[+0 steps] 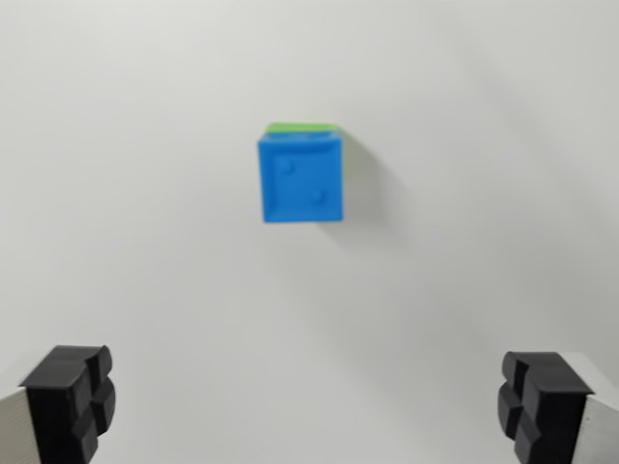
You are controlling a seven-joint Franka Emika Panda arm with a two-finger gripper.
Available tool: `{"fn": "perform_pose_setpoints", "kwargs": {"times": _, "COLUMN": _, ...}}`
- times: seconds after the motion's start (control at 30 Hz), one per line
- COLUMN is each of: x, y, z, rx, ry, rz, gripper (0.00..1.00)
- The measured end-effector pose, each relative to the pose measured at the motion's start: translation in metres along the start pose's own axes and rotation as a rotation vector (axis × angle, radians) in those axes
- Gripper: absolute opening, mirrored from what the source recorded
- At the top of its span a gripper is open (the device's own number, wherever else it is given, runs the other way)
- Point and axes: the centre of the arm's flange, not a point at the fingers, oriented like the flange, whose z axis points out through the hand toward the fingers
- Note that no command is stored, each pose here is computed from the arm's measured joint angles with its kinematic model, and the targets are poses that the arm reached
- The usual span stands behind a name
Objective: Stack cube
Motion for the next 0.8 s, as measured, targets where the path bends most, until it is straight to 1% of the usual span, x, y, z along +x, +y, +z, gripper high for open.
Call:
{"fn": "perform_pose_setpoints", "kwargs": {"times": 0.07, "x": 0.0, "y": 0.0, "z": -0.007, "rx": -0.0001, "ry": 0.0002, "rz": 0.0, "gripper": 1.0}}
{"fn": "perform_pose_setpoints", "kwargs": {"times": 0.1, "x": 0.0, "y": 0.0, "z": -0.01, "rx": 0.0001, "ry": -0.0004, "rz": 0.0, "gripper": 1.0}}
{"fn": "perform_pose_setpoints", "kwargs": {"times": 0.2, "x": 0.0, "y": 0.0, "z": -0.017, "rx": -0.0003, "ry": 0.0006, "rz": 0.0, "gripper": 1.0}}
{"fn": "perform_pose_setpoints", "kwargs": {"times": 0.37, "x": 0.0, "y": 0.0, "z": -0.027, "rx": 0.0002, "ry": -0.0011, "rz": 0.0, "gripper": 1.0}}
{"fn": "perform_pose_setpoints", "kwargs": {"times": 0.47, "x": 0.0, "y": 0.0, "z": -0.033, "rx": -0.0005, "ry": 0.0005, "rz": 0.0, "gripper": 1.0}}
{"fn": "perform_pose_setpoints", "kwargs": {"times": 0.53, "x": 0.0, "y": 0.0, "z": -0.036, "rx": -0.0006, "ry": 0.0007, "rz": 0.0, "gripper": 1.0}}
{"fn": "perform_pose_setpoints", "kwargs": {"times": 0.63, "x": 0.0, "y": 0.0, "z": -0.039, "rx": -0.0003, "ry": -0.0001, "rz": 0.0, "gripper": 1.0}}
{"fn": "perform_pose_setpoints", "kwargs": {"times": 0.77, "x": 0.0, "y": 0.0, "z": -0.041, "rx": -0.0003, "ry": -0.0001, "rz": 0.0, "gripper": 1.0}}
{"fn": "perform_pose_setpoints", "kwargs": {"times": 0.8, "x": 0.0, "y": 0.0, "z": -0.04, "rx": 0.0, "ry": -0.0011, "rz": 0.0, "gripper": 1.0}}
